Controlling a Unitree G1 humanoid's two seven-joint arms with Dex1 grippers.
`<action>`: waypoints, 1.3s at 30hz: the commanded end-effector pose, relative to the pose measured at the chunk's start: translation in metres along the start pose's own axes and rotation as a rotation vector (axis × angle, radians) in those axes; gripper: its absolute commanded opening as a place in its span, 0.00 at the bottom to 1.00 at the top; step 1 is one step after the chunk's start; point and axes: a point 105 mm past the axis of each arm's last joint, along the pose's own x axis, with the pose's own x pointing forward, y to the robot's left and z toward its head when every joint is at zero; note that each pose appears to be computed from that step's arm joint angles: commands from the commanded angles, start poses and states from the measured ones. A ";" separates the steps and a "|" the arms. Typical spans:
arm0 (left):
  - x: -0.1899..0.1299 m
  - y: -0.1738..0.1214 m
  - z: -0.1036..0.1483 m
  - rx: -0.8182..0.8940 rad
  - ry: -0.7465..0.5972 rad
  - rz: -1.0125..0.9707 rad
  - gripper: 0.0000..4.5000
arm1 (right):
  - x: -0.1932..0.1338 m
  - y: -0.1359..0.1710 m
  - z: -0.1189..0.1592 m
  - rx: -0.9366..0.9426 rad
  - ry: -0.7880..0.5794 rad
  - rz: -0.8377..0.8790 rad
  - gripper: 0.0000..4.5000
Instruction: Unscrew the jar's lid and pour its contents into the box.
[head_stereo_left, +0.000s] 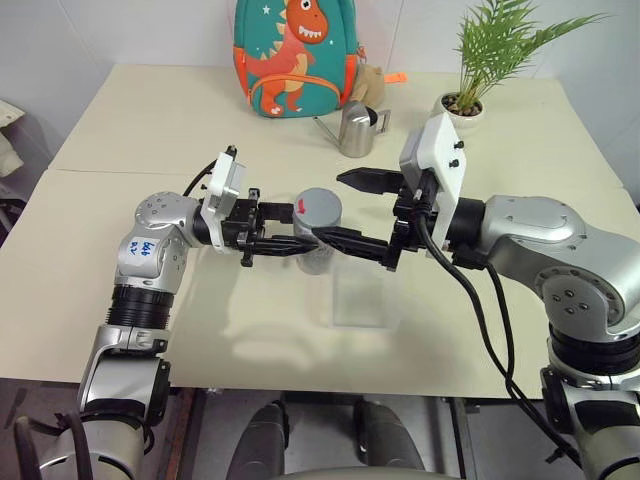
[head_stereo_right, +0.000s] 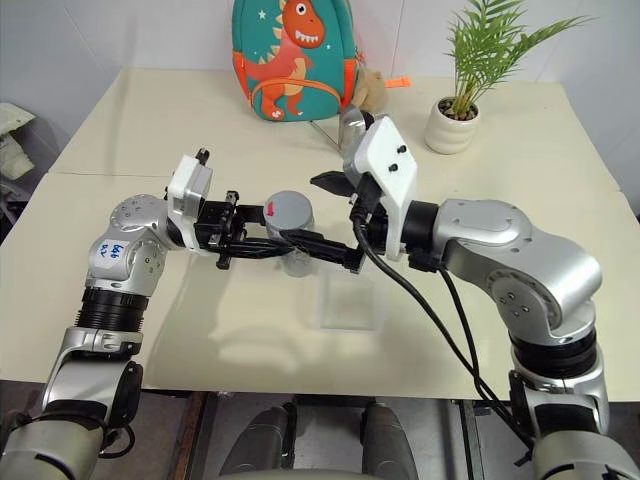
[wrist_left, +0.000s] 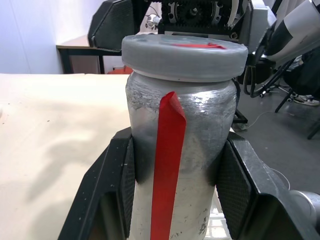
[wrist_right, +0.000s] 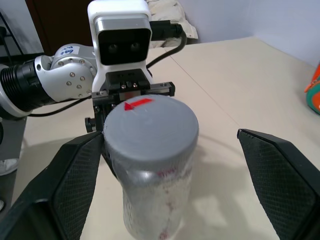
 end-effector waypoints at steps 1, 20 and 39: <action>0.001 -0.002 0.011 0.056 -0.008 -0.024 0.41 | -0.011 -0.005 0.011 -0.036 -0.027 -0.039 0.99; 0.002 -0.002 0.010 0.056 -0.012 -0.026 0.41 | -0.015 0.014 0.018 -0.021 -0.051 0.058 0.99; 0.005 -0.002 0.010 0.062 -0.017 -0.033 0.41 | 0.009 0.010 0.020 -0.009 0.014 0.083 0.99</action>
